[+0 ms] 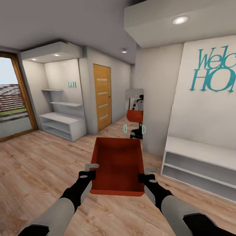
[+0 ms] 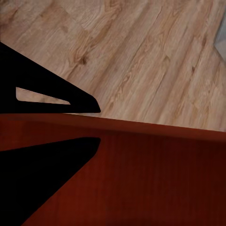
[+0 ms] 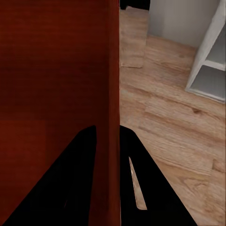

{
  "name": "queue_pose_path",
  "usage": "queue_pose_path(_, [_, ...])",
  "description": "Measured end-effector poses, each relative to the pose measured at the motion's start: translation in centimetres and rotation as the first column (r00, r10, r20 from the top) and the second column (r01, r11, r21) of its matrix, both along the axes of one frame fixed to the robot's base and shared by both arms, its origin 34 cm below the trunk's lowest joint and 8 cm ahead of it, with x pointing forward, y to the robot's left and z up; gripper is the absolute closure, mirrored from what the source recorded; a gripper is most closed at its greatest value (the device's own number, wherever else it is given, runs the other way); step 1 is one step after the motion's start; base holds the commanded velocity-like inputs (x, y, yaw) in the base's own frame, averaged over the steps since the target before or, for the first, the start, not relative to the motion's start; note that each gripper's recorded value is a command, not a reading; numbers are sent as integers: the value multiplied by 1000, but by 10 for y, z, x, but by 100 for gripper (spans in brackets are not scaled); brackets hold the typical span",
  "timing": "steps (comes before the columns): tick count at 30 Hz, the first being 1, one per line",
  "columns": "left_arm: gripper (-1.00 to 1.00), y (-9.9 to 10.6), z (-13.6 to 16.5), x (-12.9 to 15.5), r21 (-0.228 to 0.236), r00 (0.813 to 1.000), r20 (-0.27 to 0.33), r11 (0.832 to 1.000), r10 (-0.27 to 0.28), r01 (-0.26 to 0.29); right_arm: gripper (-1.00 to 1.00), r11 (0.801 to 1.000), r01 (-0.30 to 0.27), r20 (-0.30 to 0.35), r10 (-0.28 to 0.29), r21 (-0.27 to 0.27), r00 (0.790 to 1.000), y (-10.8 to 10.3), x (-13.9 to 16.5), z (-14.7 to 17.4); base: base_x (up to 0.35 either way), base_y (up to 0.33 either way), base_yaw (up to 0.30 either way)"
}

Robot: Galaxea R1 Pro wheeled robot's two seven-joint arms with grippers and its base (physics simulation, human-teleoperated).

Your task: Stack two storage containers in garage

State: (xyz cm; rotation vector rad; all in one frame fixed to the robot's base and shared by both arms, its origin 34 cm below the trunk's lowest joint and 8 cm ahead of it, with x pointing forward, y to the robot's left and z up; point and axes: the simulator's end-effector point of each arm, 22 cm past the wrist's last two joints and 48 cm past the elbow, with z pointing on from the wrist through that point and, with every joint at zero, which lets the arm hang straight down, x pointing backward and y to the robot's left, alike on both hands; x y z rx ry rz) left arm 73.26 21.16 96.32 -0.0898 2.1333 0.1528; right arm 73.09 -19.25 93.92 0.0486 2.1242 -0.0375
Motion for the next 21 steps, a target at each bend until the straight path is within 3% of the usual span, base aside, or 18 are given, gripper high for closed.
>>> queue_pose_path(21, [100,0,0,0,0,1000,1,1000,0,0,100,1000,0,1,0,0,1000,0,0,0,324,0,268])
